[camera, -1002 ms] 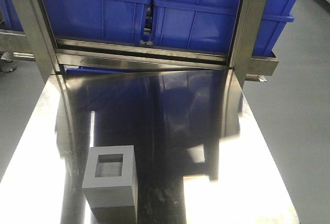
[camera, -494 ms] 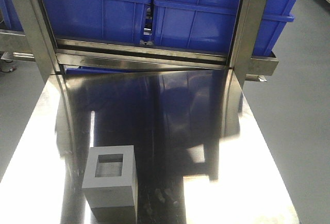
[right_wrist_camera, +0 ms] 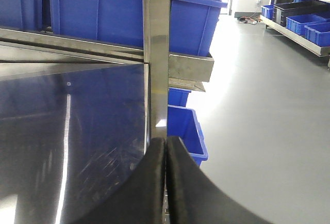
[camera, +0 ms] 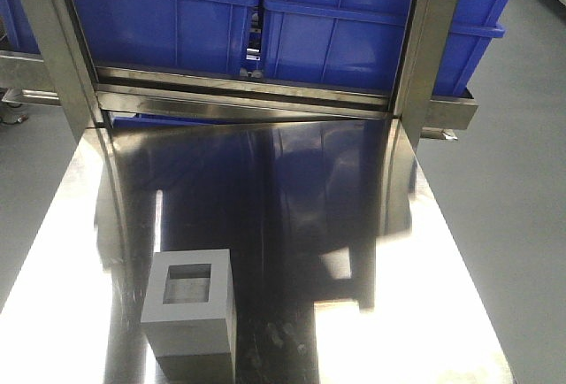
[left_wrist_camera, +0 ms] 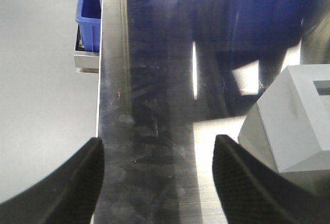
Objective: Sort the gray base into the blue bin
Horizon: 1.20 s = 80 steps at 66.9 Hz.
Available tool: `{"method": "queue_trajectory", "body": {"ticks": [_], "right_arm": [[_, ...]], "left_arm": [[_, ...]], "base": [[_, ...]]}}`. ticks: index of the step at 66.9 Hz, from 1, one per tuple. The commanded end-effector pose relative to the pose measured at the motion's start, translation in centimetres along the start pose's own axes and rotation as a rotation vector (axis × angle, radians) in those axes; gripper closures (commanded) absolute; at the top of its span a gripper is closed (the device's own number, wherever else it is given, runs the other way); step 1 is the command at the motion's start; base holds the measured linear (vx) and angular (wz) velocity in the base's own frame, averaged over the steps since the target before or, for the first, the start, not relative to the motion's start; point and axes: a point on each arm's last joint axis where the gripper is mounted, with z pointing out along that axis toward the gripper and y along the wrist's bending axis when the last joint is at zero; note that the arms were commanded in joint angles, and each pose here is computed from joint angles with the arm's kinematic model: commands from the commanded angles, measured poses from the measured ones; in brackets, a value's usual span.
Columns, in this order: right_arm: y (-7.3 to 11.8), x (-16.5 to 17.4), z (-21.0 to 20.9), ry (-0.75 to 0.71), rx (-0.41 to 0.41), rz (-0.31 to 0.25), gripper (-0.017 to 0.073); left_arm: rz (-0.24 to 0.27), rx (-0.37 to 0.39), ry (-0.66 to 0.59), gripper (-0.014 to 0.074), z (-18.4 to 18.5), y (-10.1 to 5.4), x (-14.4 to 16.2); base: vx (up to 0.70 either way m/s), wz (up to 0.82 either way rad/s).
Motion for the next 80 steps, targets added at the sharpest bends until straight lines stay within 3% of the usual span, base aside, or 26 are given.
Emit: {"method": "queue_trajectory", "body": {"ticks": [1, 11, 22, 29, 38, 45, 57, 75, 80], "right_arm": [[0.0, -0.6, 0.0, -0.081, 0.004, -0.02, 0.0564], [0.0, -0.6, 0.0, -0.081, 0.004, -0.02, 0.0564], [0.0, -0.6, 0.0, -0.08, 0.004, -0.02, 0.0564], [0.0, -0.6, 0.0, -0.081, 0.004, -0.02, 0.0564], [0.0, -0.6, 0.0, -0.081, 0.004, -0.02, 0.0564], [0.0, -0.6, 0.0, -0.081, 0.004, -0.02, 0.0564], [0.0, -0.6, 0.0, -0.081, 0.004, -0.02, 0.0564], [0.0, -0.6, 0.0, -0.081, 0.004, -0.02, 0.0564], [0.0, -0.6, 0.0, -0.081, 0.004, -0.02, 0.0564]], "left_arm": [[-0.017, 0.016, -0.095, 0.0143, -0.6, -0.2, -1.7], [-0.079, 0.055, -0.129, 0.0143, -1.0, -0.6, -2.3], [-0.109, 0.145, -0.151, 0.0143, -1.7, -1.6, -4.7], [-0.077, 0.252, -0.107, 0.0143, -1.5, -2.8, -6.2], [0.028, 0.404, 0.045, 0.0143, 0.6, -4.9, -7.3], [0.073, 0.447, 0.143, 0.0143, 2.5, -6.3, -7.6], [0.1, 0.425, 0.171, 0.0145, 4.9, -8.6, -8.8], [0.183, 0.242, 0.292, 0.0145, 8.0, -11.9, -9.2], [0.174, 0.218, 0.324, 0.0145, 8.9, -12.7, -8.8]], "base": [[0.0, 0.0], [0.0, 0.0], [0.0, 0.0], [0.0, 0.0], [0.0, 0.0], [0.0, 0.0], [0.0, 0.0], [0.0, 0.0], [0.0, 0.0]]}}
